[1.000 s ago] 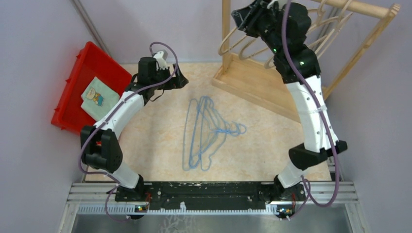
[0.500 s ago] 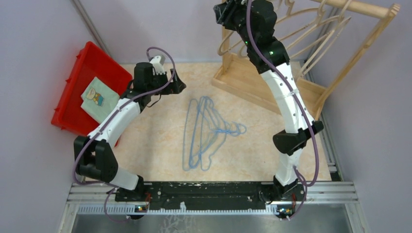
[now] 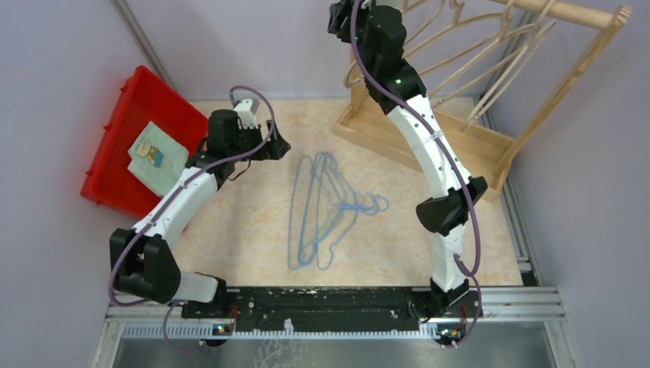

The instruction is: Organize the hangers

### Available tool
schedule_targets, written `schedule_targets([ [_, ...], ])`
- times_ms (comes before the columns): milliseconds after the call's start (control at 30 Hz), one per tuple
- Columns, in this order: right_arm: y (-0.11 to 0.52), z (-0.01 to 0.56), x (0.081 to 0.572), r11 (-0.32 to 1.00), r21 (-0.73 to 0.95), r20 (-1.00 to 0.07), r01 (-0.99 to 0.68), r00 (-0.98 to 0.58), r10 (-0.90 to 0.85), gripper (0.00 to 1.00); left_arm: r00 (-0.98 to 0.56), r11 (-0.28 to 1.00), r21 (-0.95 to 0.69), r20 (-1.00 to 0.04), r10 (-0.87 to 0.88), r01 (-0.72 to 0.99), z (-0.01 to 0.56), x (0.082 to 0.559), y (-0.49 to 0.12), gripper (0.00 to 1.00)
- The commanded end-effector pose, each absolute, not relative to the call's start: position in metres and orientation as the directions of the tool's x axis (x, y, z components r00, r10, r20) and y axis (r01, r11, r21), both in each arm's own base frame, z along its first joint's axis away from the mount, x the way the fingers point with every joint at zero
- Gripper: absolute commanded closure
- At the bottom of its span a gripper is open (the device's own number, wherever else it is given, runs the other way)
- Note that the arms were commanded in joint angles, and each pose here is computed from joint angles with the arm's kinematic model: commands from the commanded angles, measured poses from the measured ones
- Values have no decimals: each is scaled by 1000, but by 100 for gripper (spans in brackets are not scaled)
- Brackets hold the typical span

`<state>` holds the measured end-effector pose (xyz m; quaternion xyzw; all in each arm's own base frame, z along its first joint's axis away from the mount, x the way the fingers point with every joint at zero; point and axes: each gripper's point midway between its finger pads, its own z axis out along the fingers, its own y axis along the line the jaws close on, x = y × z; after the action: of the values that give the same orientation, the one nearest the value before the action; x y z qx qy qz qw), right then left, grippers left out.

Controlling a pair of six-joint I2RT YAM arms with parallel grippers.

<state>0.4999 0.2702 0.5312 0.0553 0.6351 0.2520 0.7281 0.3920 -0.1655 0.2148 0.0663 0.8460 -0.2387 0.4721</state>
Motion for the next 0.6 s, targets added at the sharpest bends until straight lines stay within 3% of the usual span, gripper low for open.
schedule_targets([
  [0, 251, 573, 498, 882, 403, -855, -245, 241, 458, 43, -488, 875, -312, -867, -103, 370, 231, 391, -164, 0],
  [267, 250, 562, 518, 898, 400, -852, -187, 285, 439, 33, -492, 881, -287, -867, -73, 375, 228, 389, -161, 0],
  [567, 224, 554, 530, 921, 390, -857, -19, 358, 370, 31, -519, 897, -276, -852, -63, 344, 213, 384, -154, 0],
])
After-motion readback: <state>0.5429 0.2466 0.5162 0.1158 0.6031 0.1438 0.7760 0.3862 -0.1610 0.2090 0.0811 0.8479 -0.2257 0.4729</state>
